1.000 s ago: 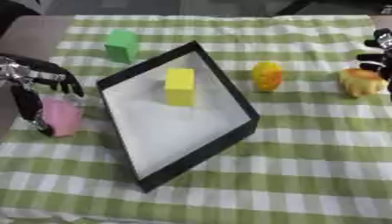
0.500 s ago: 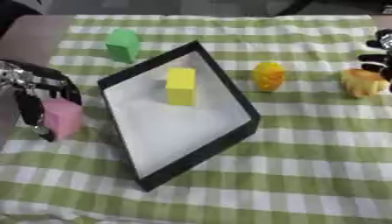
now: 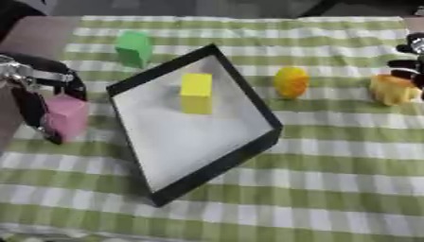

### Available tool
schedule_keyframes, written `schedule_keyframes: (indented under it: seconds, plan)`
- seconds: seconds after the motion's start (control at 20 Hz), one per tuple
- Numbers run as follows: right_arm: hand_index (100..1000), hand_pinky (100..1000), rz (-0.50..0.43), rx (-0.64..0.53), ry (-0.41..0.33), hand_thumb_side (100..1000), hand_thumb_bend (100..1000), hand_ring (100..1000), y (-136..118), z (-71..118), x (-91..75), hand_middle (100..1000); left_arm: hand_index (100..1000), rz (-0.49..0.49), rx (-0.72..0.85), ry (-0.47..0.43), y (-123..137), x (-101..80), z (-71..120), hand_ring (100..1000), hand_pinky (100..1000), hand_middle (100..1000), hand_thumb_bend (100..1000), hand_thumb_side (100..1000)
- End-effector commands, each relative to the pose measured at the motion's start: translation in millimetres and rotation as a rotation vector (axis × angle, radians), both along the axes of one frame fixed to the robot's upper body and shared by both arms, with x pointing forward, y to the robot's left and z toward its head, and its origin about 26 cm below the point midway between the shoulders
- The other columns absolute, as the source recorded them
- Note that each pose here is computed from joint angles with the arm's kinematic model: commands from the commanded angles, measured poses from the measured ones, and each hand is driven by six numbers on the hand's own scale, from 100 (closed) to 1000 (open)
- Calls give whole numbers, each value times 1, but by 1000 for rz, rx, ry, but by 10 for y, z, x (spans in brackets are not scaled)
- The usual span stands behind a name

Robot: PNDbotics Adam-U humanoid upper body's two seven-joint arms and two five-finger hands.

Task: Pick up objects on the table and place them in the box.

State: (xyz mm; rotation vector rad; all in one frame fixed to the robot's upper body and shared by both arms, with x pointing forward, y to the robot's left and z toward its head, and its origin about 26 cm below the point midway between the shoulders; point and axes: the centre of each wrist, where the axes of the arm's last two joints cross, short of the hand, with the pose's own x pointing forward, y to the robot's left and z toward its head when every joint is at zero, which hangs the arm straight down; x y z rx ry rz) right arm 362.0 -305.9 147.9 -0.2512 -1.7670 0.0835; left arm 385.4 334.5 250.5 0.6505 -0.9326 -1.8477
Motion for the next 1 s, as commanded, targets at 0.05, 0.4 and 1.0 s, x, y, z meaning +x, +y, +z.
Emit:
schedule_keyframes:
  seconds: [0.05, 0.4, 1.0]
  plan:
    - [868, 777, -6, -14, -28, 696, 100, 714, -51, 108, 2, 773, 668, -15, 12, -149, -65, -139, 440, 651, 712, 547, 712, 100]
    - [868, 778, 1, -18, -35, 692, 100, 714, -35, 137, 10, 774, 670, -151, -48, -306, -542, -201, 869, 646, 711, 545, 715, 100]
    - [868, 778, 10, -12, -45, 684, 100, 715, -1, 166, 21, 774, 673, -432, -112, -445, -1488, -151, 1090, 643, 708, 547, 718, 100]
